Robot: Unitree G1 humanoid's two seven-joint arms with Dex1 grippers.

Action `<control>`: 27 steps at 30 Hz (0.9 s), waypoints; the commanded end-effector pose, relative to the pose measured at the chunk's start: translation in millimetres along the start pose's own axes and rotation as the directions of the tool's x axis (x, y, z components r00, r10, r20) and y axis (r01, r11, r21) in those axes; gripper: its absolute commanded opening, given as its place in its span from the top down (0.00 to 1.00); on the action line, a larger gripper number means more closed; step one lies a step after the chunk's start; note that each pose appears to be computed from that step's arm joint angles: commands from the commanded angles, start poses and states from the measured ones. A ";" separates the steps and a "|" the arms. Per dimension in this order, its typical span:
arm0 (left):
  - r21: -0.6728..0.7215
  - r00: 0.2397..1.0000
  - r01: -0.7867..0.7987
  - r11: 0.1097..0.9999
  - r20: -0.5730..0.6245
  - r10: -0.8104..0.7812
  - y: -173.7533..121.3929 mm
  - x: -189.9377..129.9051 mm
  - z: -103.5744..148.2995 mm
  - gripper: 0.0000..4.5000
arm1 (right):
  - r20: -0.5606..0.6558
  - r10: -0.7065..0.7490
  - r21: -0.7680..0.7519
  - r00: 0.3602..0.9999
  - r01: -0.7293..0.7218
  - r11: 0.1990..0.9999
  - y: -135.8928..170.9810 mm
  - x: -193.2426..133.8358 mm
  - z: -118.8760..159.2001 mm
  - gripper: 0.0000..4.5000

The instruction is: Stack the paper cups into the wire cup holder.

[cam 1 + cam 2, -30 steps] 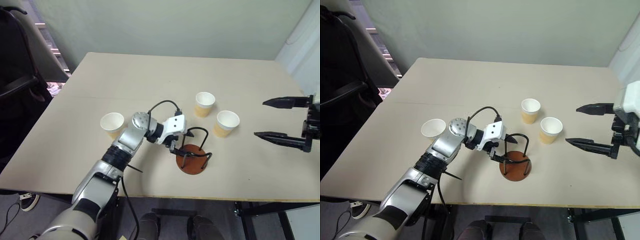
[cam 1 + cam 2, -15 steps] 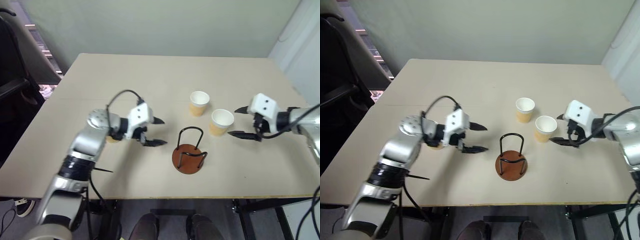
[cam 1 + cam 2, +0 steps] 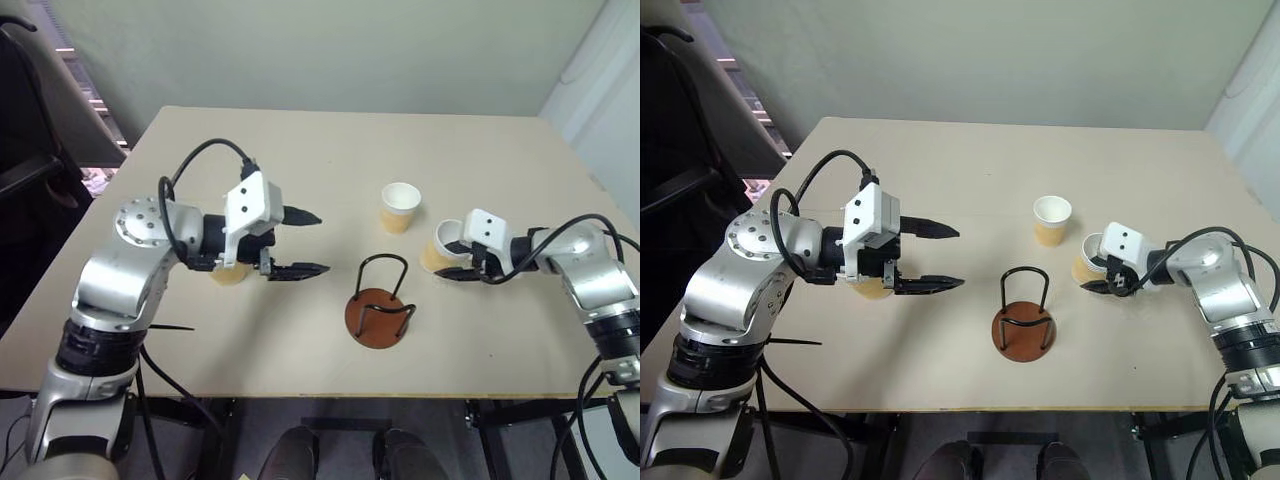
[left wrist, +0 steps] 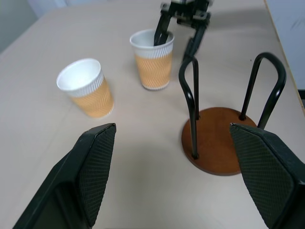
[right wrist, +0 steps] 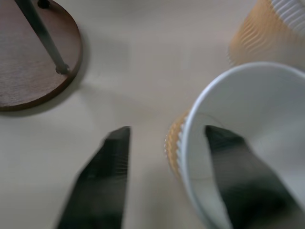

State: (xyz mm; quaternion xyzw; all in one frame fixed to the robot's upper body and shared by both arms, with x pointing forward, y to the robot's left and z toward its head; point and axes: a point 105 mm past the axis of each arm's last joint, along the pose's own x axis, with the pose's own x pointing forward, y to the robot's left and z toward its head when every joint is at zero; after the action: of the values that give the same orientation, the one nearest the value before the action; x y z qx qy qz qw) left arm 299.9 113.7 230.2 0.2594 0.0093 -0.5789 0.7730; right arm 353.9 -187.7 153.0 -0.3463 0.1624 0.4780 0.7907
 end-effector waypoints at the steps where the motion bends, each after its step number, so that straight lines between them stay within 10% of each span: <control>1: 0.038 1.000 -0.010 0.999 0.017 0.010 1.0 -0.6 10.2 0.09 | 0.055 -0.053 -0.052 0.997 0.056 0.997 -12.6 -8.8 20.4 0.78; 4: 0.046 1.000 -0.004 0.999 0.019 0.003 2.7 0.2 10.9 0.09 | 0.111 -0.042 -0.065 0.993 0.049 0.997 -12.3 -26.4 40.5 0.99; 13: 0.085 0.998 0.024 0.996 -0.057 -0.020 12.9 0.2 -5.1 0.09 | 0.245 -0.008 -0.159 0.969 0.048 0.986 18.9 -101.6 119.5 0.99; 27: 0.080 0.998 0.048 0.996 -0.048 -0.045 9.5 4.6 -7.4 0.09 | 0.319 0.219 -0.168 0.922 -0.172 0.971 85.7 -75.8 146.1 0.99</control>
State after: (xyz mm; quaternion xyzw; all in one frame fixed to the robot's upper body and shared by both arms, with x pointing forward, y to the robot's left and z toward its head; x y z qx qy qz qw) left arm 315.8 116.0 220.6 0.2906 0.0230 -0.5908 0.7523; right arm 238.4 -114.0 264.5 -0.2888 0.0379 0.6049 0.7411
